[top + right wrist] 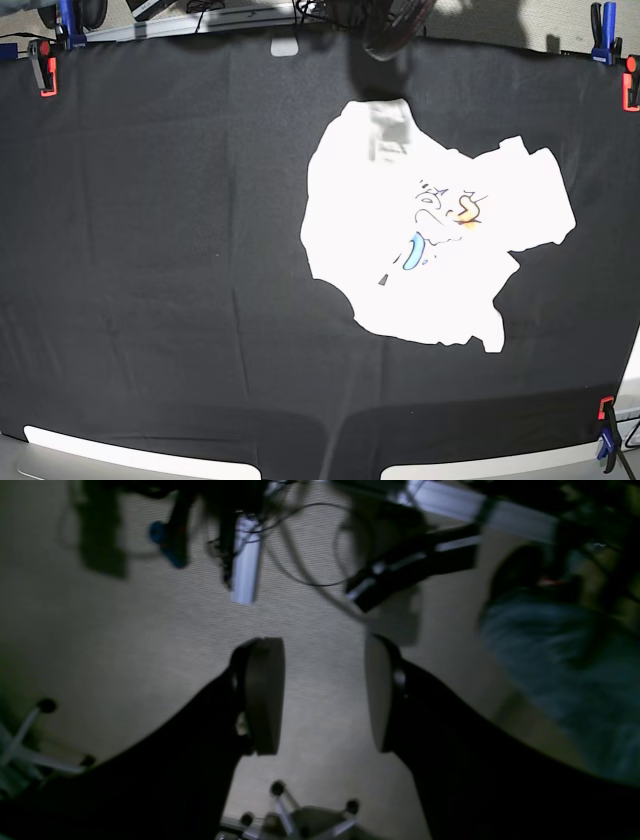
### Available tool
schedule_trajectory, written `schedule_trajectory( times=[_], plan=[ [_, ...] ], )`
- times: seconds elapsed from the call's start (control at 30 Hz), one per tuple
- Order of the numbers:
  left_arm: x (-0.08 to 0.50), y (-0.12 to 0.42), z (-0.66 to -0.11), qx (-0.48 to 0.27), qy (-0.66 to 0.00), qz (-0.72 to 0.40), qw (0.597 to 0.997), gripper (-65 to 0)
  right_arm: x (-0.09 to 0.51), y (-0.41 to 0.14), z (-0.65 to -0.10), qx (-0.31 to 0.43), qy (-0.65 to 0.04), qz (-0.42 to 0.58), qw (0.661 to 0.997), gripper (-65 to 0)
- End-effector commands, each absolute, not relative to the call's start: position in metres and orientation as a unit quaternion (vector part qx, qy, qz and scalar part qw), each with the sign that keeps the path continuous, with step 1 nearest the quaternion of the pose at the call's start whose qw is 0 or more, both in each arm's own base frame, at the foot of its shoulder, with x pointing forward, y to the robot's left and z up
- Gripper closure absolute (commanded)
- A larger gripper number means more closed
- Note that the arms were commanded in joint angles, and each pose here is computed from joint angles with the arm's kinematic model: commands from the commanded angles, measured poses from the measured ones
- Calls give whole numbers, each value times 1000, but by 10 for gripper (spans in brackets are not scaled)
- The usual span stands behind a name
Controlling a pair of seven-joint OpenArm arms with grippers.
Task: Layout the t-shirt on the table in an organized manner, then fold the t-shirt properly
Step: 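Move both grippers from rest toward the crumpled white t-shirt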
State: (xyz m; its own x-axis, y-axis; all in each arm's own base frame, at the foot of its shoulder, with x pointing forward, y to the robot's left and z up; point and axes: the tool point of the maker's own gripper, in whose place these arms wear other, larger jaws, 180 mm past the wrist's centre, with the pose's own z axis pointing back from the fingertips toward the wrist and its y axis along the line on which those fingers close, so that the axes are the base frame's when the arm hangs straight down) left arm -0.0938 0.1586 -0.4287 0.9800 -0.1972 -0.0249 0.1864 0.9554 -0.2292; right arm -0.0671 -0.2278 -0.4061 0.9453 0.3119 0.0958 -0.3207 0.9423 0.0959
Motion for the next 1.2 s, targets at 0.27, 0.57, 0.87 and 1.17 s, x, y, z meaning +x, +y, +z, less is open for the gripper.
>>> schedule_trajectory(
  times=[0.27, 0.57, 0.87, 1.17],
  plan=[
    [-7, 141, -361, -103, -116, -184, 971, -215, 46, -230, -331, 8, -234, 196, 952, -262],
    [55, 137, -342, -93, -227, -202, 948, -215, 112, -213, -286, 2, -384, 191, 903, -262],
    [145, 129, -304, -82, -392, -206, 893, -215, 192, -212, -242, -22, -526, 139, 839, -262],
    [224, 132, -251, -53, -518, -200, 830, -215, 233, -168, -237, 32, -551, 159, 819, -262]
  ],
)
